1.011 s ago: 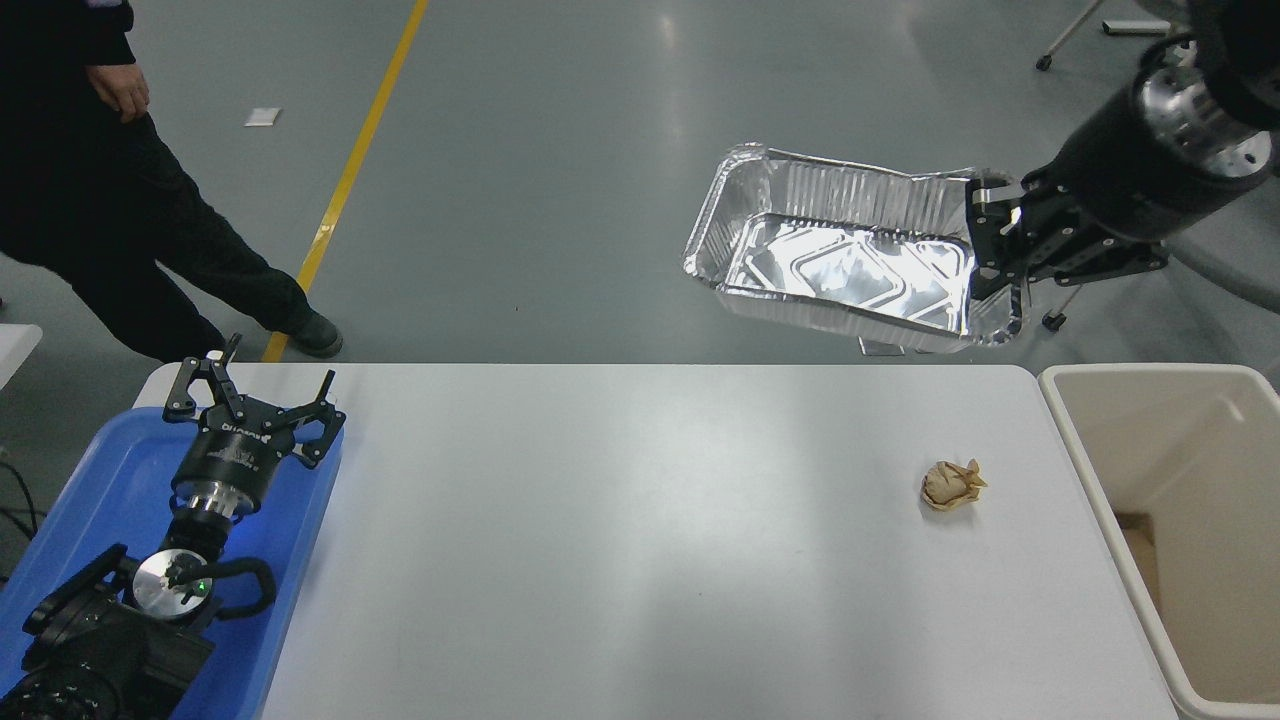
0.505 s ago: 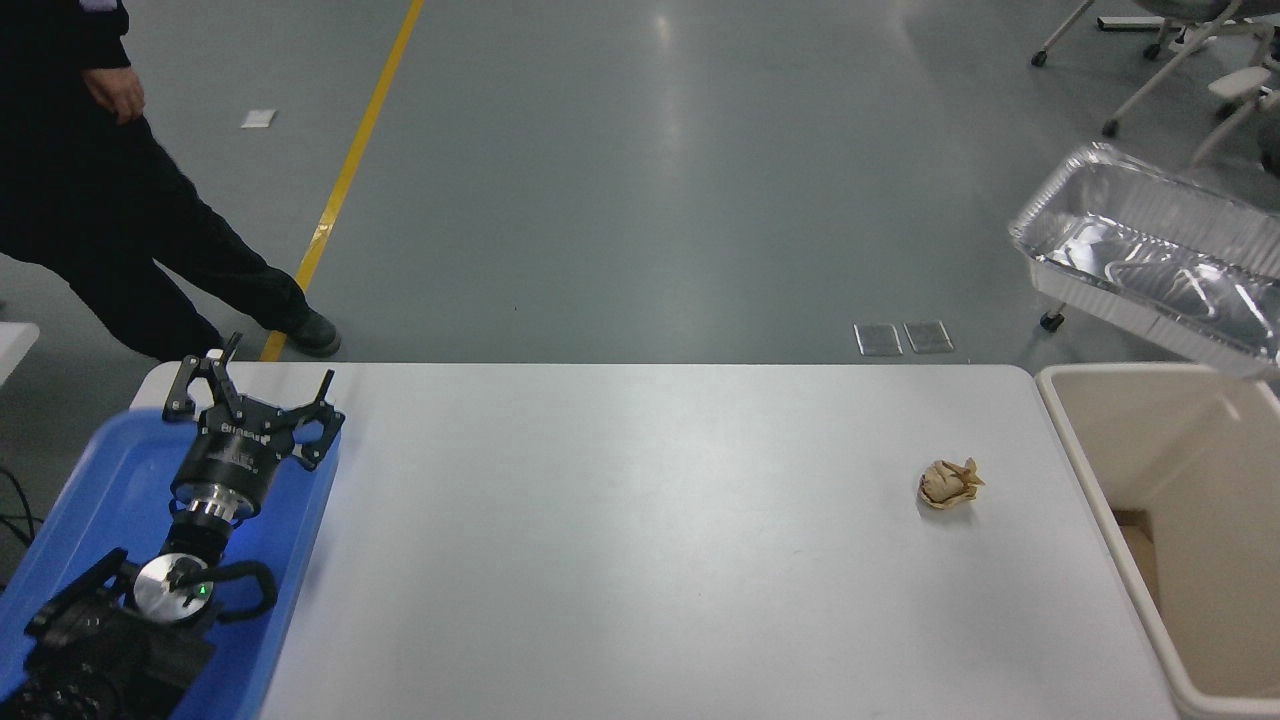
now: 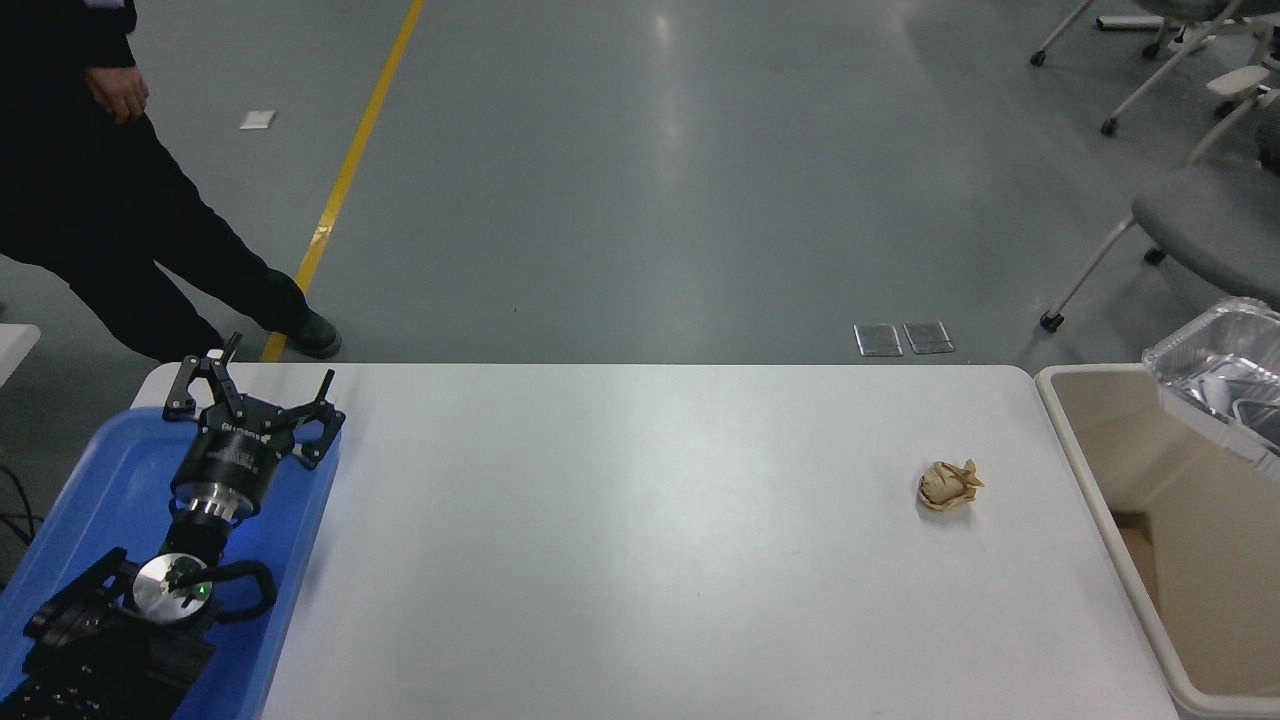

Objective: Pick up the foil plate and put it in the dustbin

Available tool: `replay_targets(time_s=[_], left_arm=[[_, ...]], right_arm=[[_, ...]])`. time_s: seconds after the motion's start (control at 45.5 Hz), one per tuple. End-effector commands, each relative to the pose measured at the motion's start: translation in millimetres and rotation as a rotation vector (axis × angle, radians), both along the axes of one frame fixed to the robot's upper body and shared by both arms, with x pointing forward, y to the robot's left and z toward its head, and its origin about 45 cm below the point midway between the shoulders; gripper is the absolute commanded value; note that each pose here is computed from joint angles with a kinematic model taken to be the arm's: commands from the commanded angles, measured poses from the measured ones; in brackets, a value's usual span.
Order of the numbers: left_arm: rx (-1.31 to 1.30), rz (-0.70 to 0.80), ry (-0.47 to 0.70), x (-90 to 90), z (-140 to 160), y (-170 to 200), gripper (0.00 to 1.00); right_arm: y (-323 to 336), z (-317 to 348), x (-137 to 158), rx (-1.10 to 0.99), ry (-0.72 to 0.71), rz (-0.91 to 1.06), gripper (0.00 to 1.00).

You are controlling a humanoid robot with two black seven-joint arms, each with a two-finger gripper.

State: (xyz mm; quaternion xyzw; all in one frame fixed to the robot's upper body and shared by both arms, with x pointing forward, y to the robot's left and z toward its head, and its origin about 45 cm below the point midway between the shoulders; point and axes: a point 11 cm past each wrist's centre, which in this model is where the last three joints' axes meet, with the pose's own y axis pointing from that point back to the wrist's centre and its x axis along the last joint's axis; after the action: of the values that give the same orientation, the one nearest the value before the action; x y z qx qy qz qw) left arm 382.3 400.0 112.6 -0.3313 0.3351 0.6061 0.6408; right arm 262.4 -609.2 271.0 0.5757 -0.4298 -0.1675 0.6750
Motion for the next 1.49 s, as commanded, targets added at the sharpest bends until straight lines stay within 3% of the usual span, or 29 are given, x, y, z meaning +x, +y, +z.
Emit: replay_targets(time_s=[0.0, 0.352, 0.681, 1.319, 1.407, 1.473], left_arm=[[0.000, 0.000, 0.000, 0.0, 0.0, 0.1, 0.99], [0.000, 0.000, 0.000, 0.0, 0.0, 0.1, 0.99], [-0.001, 0.001, 0.000, 0.0, 0.0, 0.2, 0.99], [-0.001, 0.001, 0.000, 0.0, 0.0, 0.2, 0.99], [-0.001, 0.000, 0.000, 0.0, -0.3, -0.7, 0.99], [0.000, 0.000, 0.000, 0.0, 0.0, 0.1, 0.99]], right_arm=[[-40.2, -68.1, -31.8, -0.144, -0.056, -0.094, 0.00], [-39.7, -145.1, -28.1, -0.188, -0.152, -0.181, 0.00], [-36.9, -155.7, -17.0, -0.362, -0.220, -0.235, 0.00], [-29.0, -169.6, -23.3, -0.346, -0.198, -0.240, 0.00], [-34.8, -161.8, -19.8, -0.396, -0.239, -0.247, 0.57], [-38.3, -156.7, -17.9, -0.467, -0.295, -0.256, 0.83]])
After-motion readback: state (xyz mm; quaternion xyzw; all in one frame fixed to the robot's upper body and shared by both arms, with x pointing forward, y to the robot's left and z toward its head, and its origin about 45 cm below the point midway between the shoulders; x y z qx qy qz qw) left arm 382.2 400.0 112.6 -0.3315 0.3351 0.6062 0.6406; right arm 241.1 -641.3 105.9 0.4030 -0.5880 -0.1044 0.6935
